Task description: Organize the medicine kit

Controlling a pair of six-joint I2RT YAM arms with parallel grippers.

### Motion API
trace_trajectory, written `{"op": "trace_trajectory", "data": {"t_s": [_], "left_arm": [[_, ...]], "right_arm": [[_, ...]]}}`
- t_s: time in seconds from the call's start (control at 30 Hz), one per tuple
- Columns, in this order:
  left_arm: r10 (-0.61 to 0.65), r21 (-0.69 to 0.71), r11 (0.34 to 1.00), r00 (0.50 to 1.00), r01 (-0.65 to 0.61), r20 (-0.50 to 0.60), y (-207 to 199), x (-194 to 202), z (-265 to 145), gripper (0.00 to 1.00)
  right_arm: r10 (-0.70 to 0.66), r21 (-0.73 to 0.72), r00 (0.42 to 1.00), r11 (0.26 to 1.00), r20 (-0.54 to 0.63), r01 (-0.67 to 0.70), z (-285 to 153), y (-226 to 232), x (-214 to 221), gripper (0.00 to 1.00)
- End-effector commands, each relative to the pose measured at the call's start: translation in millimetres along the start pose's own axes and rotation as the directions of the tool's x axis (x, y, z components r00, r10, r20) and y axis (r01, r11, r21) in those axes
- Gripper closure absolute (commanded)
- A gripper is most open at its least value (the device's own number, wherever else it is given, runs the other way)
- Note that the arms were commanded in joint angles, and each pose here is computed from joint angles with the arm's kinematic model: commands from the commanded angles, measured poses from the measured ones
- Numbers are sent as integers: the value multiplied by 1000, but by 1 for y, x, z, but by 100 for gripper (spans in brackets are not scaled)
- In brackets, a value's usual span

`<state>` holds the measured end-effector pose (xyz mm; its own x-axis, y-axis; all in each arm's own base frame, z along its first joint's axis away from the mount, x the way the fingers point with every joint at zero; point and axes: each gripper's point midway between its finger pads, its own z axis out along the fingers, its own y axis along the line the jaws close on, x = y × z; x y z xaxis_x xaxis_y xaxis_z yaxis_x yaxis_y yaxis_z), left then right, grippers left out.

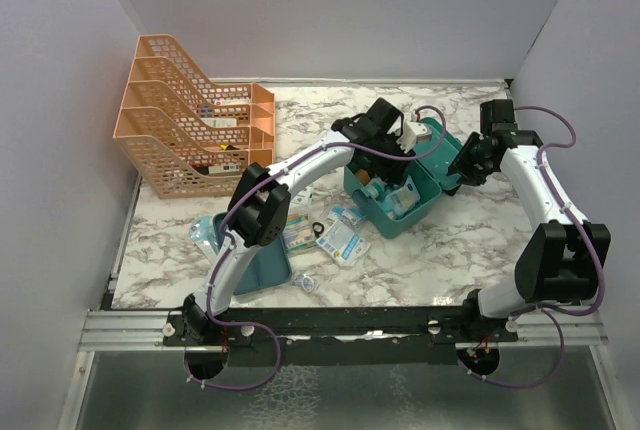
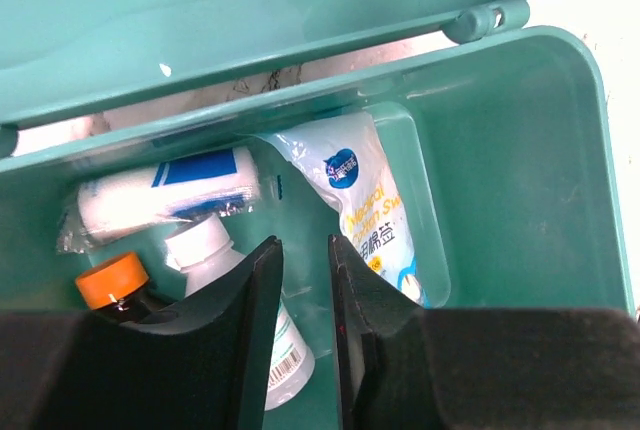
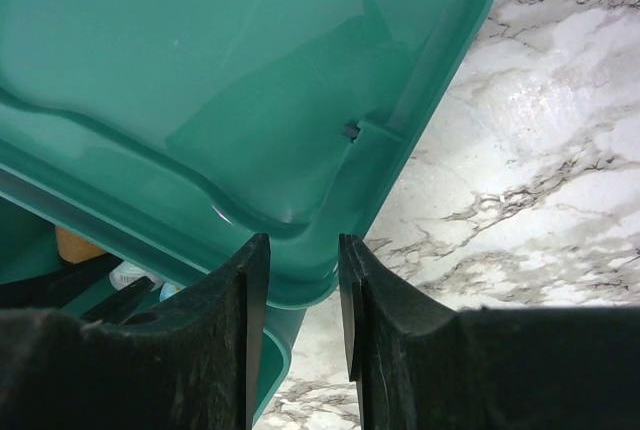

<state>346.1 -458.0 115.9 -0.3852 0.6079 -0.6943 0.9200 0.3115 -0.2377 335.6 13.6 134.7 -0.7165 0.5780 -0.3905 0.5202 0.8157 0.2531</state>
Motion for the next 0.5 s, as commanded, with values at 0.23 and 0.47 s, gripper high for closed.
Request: {"op": "trace_trajectory", "data": {"t_s": [0.23,0.47], "left_arm": [[-17,60,998,1000,17,-2,-17,15,8,66],[-29,-88,996,1000,29,-7,9,19,13,85]], "right_arm": [[27,-50,998,998,61,-24,-10,11,-15,66],[29,-47,998,999,57,-26,-9,11,-14,66]]}}
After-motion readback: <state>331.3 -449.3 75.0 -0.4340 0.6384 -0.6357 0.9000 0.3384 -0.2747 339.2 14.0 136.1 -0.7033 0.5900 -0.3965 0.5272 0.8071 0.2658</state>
